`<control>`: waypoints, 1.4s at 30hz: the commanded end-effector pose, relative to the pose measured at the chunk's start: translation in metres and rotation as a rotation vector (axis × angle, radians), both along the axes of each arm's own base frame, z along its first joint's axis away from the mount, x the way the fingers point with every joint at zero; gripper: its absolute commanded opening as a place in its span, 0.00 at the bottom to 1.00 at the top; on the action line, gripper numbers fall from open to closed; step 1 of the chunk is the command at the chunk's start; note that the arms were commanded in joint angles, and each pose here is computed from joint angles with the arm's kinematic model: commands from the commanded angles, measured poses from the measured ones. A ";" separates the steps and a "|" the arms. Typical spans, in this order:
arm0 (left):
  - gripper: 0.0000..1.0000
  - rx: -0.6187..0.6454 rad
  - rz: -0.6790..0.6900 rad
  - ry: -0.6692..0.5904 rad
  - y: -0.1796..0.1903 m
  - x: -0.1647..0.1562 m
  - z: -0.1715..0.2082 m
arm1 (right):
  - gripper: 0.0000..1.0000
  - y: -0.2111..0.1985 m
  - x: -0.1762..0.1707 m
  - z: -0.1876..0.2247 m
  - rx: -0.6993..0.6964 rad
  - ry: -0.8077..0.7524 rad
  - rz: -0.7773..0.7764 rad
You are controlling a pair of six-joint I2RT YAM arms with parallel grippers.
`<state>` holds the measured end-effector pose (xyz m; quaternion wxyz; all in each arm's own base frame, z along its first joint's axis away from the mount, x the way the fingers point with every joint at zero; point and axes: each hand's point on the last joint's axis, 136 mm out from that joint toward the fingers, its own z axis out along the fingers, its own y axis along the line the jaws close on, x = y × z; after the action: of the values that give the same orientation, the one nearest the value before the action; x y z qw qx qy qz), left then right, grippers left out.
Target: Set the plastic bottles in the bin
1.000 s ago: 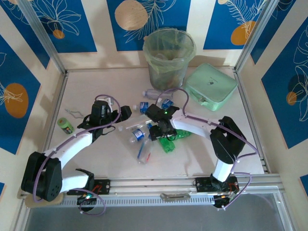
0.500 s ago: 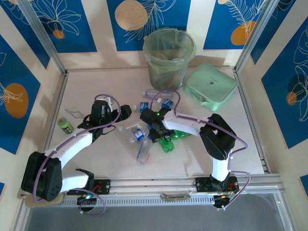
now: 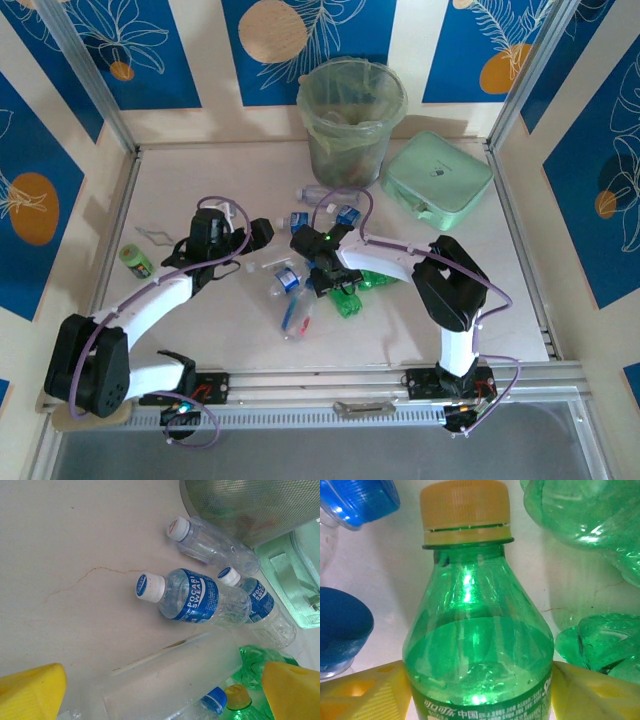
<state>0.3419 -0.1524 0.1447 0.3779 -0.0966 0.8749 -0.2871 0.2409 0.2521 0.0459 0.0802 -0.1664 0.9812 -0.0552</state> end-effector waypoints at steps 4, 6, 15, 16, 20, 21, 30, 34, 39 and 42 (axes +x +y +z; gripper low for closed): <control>1.00 -0.021 -0.009 0.001 -0.002 -0.002 0.000 | 0.72 0.000 -0.002 -0.007 -0.020 0.013 0.008; 1.00 -0.021 -0.009 0.003 -0.001 -0.002 0.000 | 0.72 0.001 -0.002 -0.007 -0.018 0.014 0.009; 1.00 -0.024 -0.010 0.000 -0.002 -0.003 0.001 | 0.67 0.001 -0.002 -0.011 -0.020 0.020 0.011; 1.00 -0.022 -0.007 0.002 -0.001 -0.003 0.000 | 0.66 0.001 -0.002 -0.011 -0.019 0.019 0.011; 1.00 -0.022 -0.008 0.001 -0.001 -0.003 0.000 | 0.61 0.002 -0.001 -0.009 -0.010 0.010 0.013; 1.00 -0.023 -0.007 0.001 -0.001 -0.003 0.001 | 0.60 0.003 0.000 -0.007 -0.005 0.007 0.014; 1.00 -0.024 -0.007 -0.001 -0.001 -0.003 0.000 | 0.57 0.010 0.006 0.014 0.077 -0.036 0.011; 1.00 -0.025 -0.008 -0.003 -0.002 -0.003 0.000 | 0.57 0.019 0.012 0.034 0.206 -0.059 0.002; 1.00 -0.026 -0.014 -0.007 -0.002 -0.003 -0.001 | 0.57 0.033 0.026 0.069 0.454 -0.091 -0.025; 1.00 -0.022 -0.015 -0.008 -0.001 -0.004 -0.002 | 0.57 0.036 0.037 0.093 0.604 -0.109 -0.050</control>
<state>0.3390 -0.1522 0.1390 0.3727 -0.0978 0.8767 -0.2880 0.2727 0.2714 0.1137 0.1633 -0.1132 0.9705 0.1367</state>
